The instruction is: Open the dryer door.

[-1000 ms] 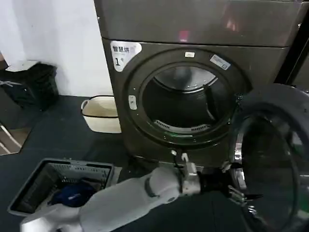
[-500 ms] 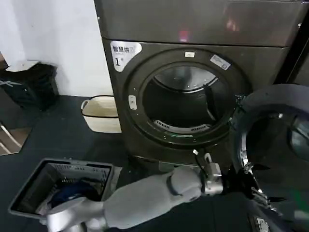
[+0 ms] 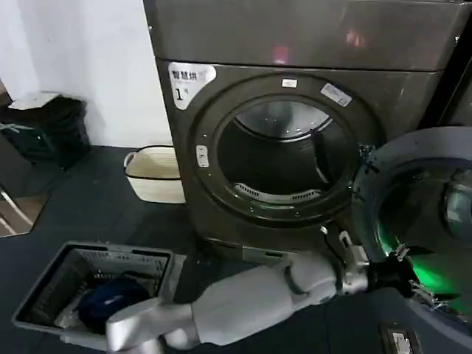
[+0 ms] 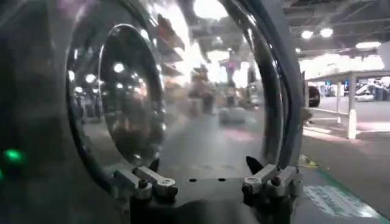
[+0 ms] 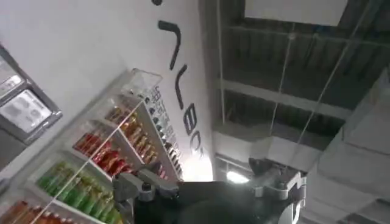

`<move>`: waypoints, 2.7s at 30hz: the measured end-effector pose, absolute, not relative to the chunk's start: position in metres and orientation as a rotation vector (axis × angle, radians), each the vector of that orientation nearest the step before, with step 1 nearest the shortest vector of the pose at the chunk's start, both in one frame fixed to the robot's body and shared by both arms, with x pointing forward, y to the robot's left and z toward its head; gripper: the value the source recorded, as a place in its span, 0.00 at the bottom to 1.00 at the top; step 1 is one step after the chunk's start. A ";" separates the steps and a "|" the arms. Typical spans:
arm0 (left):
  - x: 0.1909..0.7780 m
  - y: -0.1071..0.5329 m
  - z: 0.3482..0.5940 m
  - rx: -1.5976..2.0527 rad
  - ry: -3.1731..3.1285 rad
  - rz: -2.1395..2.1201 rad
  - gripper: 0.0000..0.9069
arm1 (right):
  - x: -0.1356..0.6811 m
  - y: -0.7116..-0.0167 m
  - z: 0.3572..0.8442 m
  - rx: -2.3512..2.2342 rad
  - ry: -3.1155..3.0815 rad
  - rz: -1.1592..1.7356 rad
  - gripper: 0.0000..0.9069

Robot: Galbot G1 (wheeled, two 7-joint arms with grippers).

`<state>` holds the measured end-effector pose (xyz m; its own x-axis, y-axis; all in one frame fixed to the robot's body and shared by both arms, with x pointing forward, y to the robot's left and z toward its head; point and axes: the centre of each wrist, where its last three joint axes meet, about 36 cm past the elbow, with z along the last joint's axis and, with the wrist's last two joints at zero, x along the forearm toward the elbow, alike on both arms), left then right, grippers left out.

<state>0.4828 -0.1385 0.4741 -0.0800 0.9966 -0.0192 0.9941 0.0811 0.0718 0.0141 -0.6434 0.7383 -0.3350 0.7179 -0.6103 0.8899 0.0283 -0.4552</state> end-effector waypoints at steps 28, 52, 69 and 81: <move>0.520 -0.124 0.459 1.930 2.385 0.114 1.00 | 0.008 -0.645 0.743 1.668 2.078 -1.203 1.00; 0.486 -0.134 0.512 1.979 2.236 -0.047 1.00 | 0.007 -0.651 0.747 1.655 2.075 -1.207 1.00; 0.495 -0.009 0.509 1.932 2.259 0.171 1.00 | 0.014 -0.656 0.749 1.640 2.076 -1.192 1.00; 0.504 0.099 0.519 1.833 2.313 0.420 1.00 | 0.021 -0.656 0.753 1.610 2.079 -1.188 1.00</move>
